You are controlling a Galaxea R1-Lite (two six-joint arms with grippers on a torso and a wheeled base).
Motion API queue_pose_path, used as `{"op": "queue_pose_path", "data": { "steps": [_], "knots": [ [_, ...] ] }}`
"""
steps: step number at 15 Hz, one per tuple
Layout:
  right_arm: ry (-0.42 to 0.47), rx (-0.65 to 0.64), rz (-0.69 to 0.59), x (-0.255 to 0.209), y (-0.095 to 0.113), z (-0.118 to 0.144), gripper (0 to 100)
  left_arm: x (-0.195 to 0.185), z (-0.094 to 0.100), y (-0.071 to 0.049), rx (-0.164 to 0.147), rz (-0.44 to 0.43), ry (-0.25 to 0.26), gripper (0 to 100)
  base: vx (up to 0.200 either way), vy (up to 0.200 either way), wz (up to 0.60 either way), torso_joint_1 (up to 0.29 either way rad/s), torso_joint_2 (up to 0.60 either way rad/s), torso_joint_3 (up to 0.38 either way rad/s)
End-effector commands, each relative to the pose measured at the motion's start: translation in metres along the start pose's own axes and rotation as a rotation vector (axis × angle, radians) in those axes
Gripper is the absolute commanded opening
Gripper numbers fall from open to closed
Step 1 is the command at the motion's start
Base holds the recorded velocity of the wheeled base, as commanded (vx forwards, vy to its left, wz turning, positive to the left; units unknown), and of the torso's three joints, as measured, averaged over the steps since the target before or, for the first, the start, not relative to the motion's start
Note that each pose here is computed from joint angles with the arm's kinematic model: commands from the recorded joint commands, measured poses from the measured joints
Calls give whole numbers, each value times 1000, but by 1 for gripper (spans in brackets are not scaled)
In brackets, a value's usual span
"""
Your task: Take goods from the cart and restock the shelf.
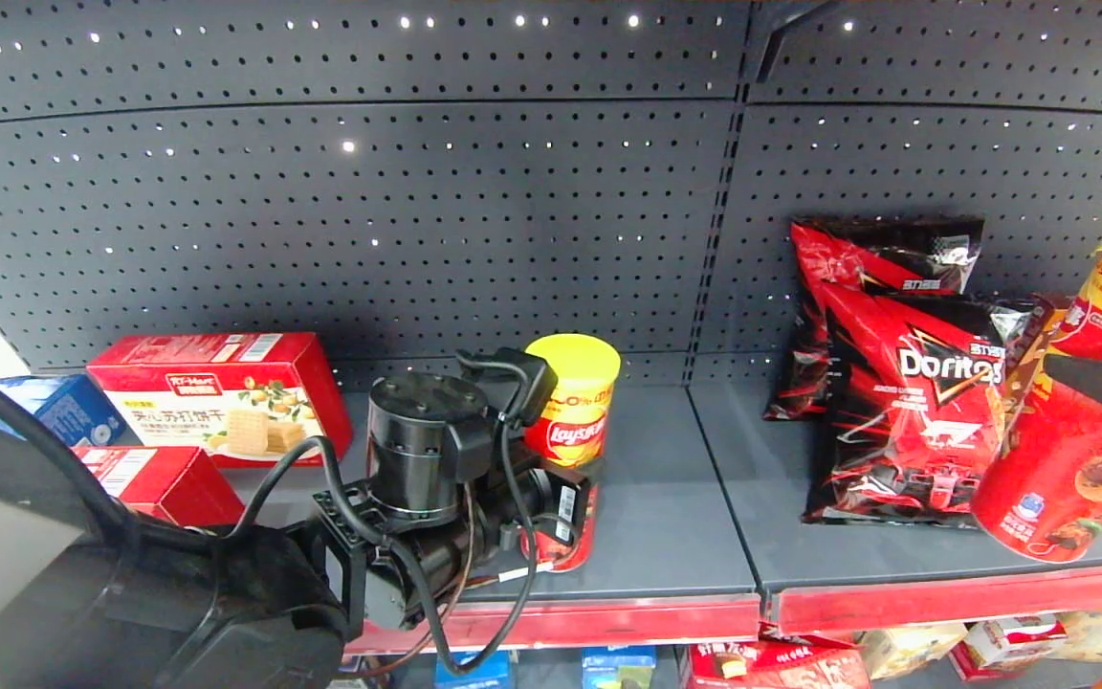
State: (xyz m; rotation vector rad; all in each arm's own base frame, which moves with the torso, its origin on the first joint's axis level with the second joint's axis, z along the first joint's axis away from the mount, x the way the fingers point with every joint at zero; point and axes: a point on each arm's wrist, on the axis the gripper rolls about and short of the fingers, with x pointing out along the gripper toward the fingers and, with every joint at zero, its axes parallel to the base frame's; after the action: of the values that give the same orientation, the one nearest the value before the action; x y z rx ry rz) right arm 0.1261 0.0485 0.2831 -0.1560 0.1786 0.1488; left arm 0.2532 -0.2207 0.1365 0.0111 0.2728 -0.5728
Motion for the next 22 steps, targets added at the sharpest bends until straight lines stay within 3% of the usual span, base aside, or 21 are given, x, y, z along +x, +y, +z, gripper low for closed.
{"op": "queue_pose_path", "data": {
  "steps": [1,9,10,22],
  "knots": [
    [-6,2,0,-2,0,0,0,-1,0,-2,1,-5,-1,0,0,0,0,0,0,0],
    [-6,2,4,-1,0,1,0,-1,-1,0,1,-2,4,0,0,0,0,0,0,0],
    [-2,1,5,0,0,0,0,-1,-1,1,-1,3,3,100,0,0,0,0,0,0],
    [-5,6,6,0,0,1,0,-11,-5,-1,5,-3,20,100,0,0,0,0,0,0]
  ]
}}
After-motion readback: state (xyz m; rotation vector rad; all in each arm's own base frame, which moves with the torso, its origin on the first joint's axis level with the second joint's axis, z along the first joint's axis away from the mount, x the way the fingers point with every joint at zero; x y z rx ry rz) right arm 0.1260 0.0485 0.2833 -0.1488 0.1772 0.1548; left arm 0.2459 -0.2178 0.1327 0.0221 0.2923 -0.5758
